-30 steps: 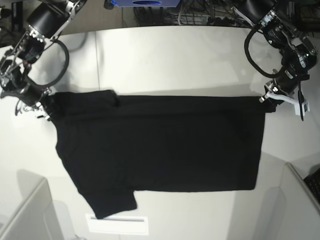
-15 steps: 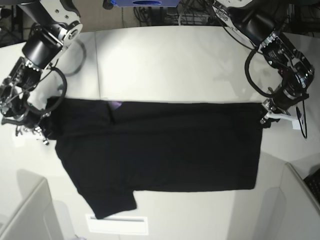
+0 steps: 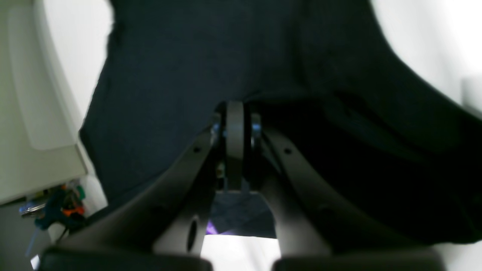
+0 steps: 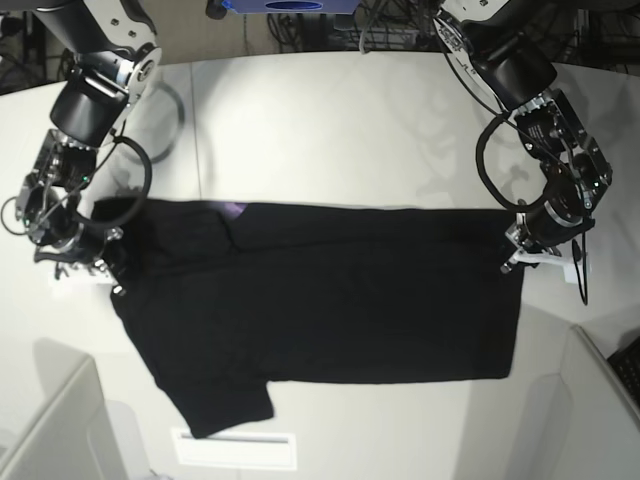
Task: Fold the T-shirt properly
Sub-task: 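Lift the shirt with both grippers and drag it toward the robot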
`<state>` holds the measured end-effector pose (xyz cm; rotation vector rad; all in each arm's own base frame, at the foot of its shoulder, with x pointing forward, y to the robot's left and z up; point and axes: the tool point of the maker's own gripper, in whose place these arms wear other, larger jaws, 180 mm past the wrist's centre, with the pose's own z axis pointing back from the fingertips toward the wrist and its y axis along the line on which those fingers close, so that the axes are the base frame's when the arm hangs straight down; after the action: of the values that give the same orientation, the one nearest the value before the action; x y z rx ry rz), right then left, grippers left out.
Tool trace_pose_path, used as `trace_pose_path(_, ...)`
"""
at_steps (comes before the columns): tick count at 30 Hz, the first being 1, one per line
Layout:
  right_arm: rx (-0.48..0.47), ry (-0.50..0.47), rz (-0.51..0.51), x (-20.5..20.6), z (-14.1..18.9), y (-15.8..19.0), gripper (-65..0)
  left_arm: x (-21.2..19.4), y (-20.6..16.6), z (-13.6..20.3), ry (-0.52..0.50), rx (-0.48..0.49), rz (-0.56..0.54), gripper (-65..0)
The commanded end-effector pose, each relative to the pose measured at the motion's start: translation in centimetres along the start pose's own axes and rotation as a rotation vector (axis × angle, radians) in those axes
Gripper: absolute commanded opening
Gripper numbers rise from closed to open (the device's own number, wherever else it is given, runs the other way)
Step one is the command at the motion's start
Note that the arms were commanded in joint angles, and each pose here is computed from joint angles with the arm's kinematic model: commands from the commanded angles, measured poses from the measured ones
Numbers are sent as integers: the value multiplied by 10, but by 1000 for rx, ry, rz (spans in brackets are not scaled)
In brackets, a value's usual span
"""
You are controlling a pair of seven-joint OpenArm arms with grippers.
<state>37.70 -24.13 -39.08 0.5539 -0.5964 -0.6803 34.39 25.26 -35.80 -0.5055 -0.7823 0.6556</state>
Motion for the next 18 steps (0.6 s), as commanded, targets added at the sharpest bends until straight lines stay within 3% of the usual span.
trace_pose_path(1,25,-60,19,26,8,11,-650,18,-11,3,-49,-32,-20,-650)
trace_pose_path(10,14,-43,5,23,5,4,-650,24,-9,-9,-36,-37,10,-650)
trace_pose_path(18,33,-74,33,33,2,20,-650,23,-21,-15,-31,-53,-21,-650)
